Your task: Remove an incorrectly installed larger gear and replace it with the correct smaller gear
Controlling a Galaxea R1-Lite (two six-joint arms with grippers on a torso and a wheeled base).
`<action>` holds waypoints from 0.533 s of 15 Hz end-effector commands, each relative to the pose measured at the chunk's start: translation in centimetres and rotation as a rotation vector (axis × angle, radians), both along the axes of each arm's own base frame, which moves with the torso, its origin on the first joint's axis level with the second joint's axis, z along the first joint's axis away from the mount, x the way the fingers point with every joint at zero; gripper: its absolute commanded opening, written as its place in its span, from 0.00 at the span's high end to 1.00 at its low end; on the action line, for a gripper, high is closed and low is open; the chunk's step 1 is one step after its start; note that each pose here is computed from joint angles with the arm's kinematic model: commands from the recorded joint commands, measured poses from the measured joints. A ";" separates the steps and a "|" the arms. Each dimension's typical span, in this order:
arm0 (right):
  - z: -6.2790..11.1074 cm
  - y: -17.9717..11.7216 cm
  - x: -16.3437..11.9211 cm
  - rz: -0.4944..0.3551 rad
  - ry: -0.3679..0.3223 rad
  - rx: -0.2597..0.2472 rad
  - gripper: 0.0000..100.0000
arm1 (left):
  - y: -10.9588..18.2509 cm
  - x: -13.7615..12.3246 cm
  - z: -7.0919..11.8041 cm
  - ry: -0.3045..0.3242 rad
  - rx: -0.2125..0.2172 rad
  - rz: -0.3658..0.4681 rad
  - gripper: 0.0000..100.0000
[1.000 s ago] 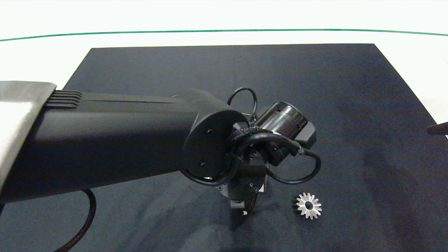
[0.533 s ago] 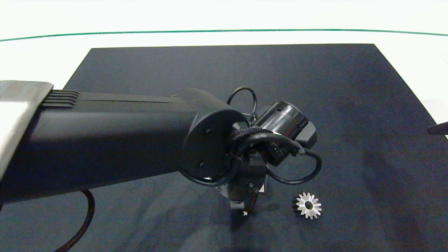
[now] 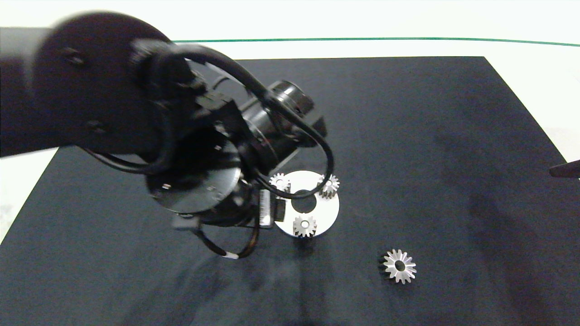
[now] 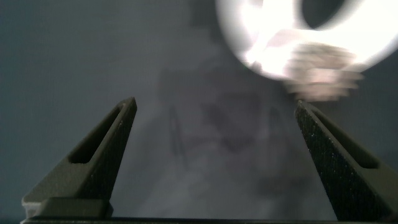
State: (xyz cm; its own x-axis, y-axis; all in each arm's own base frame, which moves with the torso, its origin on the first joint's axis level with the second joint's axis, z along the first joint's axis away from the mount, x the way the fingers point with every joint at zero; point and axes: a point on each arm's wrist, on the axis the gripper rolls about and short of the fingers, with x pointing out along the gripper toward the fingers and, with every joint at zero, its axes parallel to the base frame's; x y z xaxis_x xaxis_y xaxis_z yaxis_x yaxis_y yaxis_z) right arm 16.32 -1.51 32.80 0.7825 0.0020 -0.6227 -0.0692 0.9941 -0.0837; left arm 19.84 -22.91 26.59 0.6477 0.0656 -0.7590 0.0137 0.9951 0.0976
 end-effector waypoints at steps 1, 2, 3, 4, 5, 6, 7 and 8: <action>-0.4 0.3 0.1 0.023 0.020 -0.002 0.00 | 9.8 -4.0 5.3 -0.064 -0.112 0.212 0.00; -0.4 0.4 0.1 0.033 0.021 -0.006 0.00 | 11.9 -5.2 5.4 -0.079 -0.123 0.247 0.00; -0.5 0.5 0.2 0.038 0.024 -0.009 0.00 | 12.7 -5.6 5.5 -0.091 -0.131 0.265 0.00; -0.7 0.6 0.2 0.049 0.032 -0.014 0.00 | 14.2 -5.9 5.8 -0.130 -0.134 0.280 0.00; -0.8 0.8 0.2 0.058 0.037 -0.016 0.00 | 15.1 -6.3 6.2 -0.156 -0.127 0.279 0.00; -0.8 1.1 0.2 0.074 0.040 -0.016 0.00 | 15.4 -6.5 6.1 -0.163 -0.128 0.278 0.00; -0.9 1.2 0.2 0.080 0.040 -0.017 0.00 | 15.3 -6.3 6.0 -0.178 -0.138 0.275 0.00; -0.8 1.2 0.2 0.080 0.038 -0.018 0.00 | 15.3 -6.3 6.0 -0.188 -0.148 0.273 0.00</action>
State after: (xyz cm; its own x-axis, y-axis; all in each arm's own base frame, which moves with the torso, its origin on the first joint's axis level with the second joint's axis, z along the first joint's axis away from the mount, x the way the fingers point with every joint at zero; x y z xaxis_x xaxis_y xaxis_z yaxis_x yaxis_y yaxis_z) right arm 16.52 -0.38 32.03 0.7600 0.0485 -0.6481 -0.1458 0.9845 -0.0972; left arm 14.66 -8.56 32.25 0.7372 0.1531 -0.6581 -0.2459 0.9680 -0.0503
